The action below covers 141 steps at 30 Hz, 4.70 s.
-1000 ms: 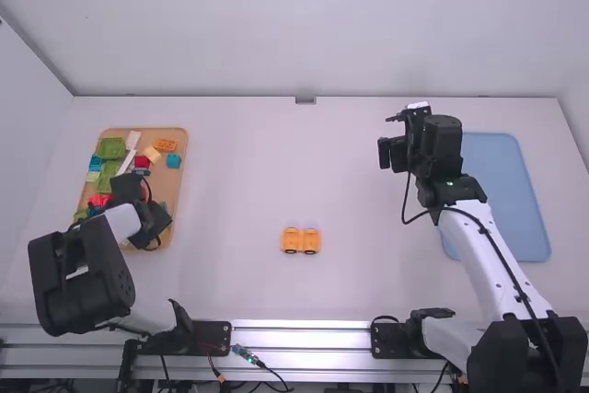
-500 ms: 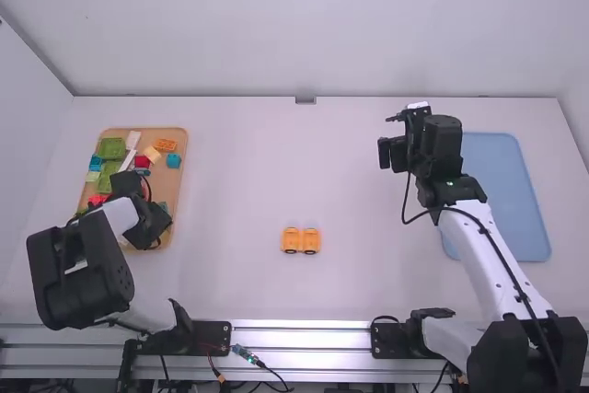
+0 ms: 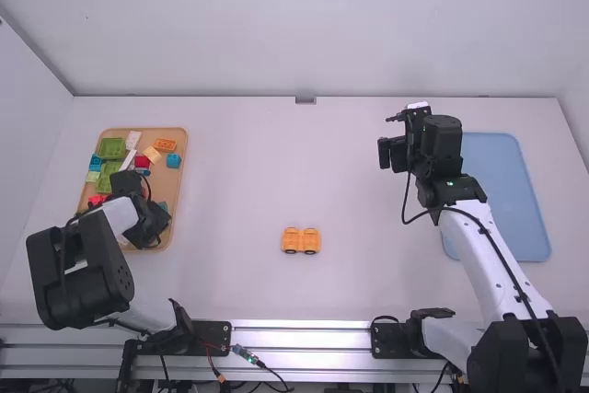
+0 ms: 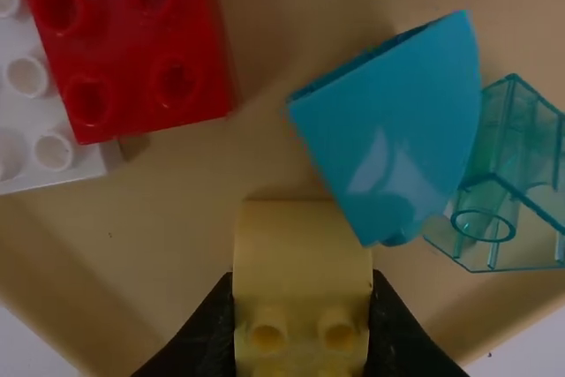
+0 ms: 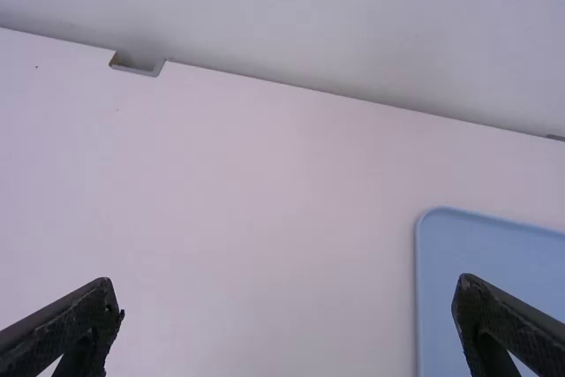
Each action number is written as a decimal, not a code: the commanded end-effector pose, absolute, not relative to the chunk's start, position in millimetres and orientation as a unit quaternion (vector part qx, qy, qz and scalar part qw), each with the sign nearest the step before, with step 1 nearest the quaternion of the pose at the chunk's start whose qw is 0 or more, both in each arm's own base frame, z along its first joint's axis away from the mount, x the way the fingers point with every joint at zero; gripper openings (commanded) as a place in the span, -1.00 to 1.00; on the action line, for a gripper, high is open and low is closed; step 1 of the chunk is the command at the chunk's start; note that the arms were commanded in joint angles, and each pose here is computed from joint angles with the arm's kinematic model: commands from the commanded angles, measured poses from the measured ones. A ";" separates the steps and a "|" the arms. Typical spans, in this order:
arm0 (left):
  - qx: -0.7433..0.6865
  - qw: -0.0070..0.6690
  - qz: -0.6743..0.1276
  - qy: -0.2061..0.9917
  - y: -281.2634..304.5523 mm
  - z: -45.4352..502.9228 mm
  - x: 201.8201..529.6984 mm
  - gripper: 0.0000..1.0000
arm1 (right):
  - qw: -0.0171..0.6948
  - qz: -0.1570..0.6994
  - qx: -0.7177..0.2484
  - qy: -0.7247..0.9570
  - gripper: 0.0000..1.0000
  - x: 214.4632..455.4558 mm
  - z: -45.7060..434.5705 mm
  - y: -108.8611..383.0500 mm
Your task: Assemble lego blocks to make yellow taxi
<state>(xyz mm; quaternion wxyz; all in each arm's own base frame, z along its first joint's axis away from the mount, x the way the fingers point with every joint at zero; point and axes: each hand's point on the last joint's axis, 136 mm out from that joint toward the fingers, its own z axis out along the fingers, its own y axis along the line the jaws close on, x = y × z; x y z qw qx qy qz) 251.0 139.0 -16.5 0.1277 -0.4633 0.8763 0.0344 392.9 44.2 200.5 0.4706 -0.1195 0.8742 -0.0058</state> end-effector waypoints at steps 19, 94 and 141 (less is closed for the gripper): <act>-0.581 0.158 -0.098 0.792 77.4 64.5 283.1 -0.96 | 0.477 -0.003 -0.118 0.871 0.98 395.1 207.7 45.2; -0.698 -0.045 -0.058 0.713 -121.3 -12.7 239.6 0.59 | 0.474 0.005 -0.104 0.875 0.98 394.5 205.7 45.0; 0.724 0.330 -0.257 0.549 -142.1 138.9 261.9 0.98 | 0.445 0.244 -0.444 0.739 0.98 327.7 175.7 156.5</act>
